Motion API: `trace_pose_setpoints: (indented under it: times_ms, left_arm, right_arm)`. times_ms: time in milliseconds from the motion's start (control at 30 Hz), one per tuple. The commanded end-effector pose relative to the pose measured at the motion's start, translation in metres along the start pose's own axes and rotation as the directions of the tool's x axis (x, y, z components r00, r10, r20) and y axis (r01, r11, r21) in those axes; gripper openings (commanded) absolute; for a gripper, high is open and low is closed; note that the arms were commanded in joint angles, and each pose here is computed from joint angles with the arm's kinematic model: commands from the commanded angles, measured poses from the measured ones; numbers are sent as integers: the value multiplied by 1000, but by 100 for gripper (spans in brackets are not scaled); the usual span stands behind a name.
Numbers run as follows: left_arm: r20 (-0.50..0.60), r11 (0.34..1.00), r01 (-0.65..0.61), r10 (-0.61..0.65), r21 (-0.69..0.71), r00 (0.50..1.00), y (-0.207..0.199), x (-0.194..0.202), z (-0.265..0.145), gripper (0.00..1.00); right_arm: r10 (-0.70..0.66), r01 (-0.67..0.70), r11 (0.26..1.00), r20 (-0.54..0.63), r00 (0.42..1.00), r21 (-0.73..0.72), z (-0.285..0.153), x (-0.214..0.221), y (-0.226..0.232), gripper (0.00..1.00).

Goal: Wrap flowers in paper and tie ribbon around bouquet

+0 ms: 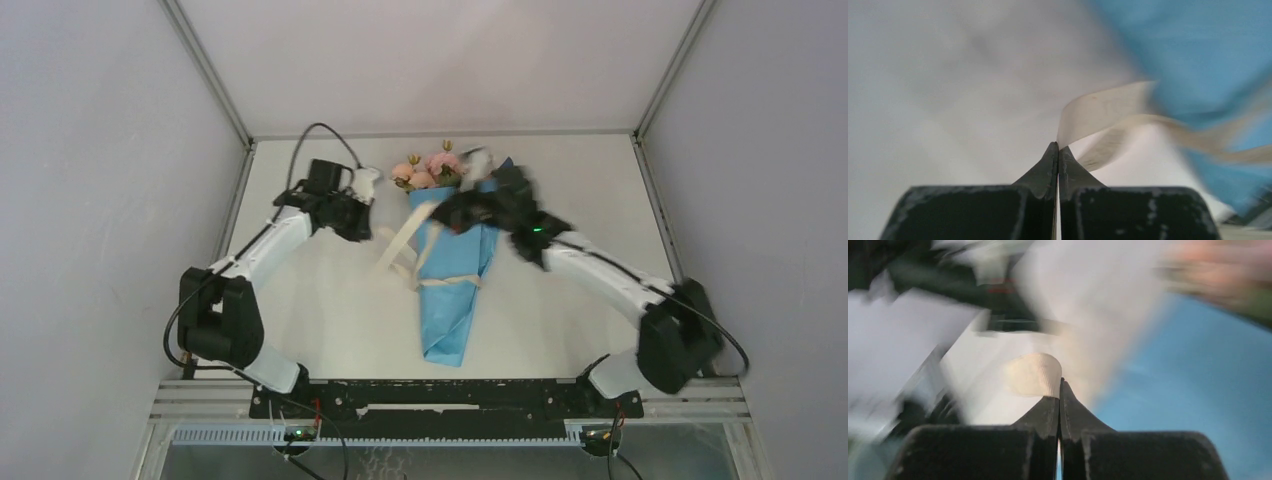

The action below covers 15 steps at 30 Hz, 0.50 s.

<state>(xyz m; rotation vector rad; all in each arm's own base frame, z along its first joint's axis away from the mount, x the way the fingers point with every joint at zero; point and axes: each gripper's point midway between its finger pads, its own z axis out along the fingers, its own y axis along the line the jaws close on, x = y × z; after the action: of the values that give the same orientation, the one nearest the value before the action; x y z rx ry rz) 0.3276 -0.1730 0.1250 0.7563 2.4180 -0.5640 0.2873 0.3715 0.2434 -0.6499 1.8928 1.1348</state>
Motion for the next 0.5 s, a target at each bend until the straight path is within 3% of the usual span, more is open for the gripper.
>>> trace_pose_setpoints:
  times_ms: [0,33,100,200,300,467]
  left_arm:
    - [-150,779,20,-146,-626,978,198,102,-75,0]
    - [-189,735,11,-190,-678,963,219,131,-88,0]
    - [-207,736,57,-262,-674,942,228,172,-93,0]
    - [-162,713,112,-305,-692,939,236,193,-101,0]
    - [-163,711,121,-318,-692,934,238,196,-105,0]
    - [-153,690,105,-301,-716,941,245,189,-113,0]
  right_arm:
    - [126,-384,802,498,858,458,-204,-43,-172,0]
    - [147,-475,733,569,809,486,-243,-20,-193,0]
    - [176,-606,620,664,726,499,-296,26,-216,0]
    - [165,-726,488,766,622,485,-345,79,-237,0]
    - [218,-768,435,772,597,471,-357,106,-248,0]
    - [233,-785,419,781,579,457,-366,111,-256,0]
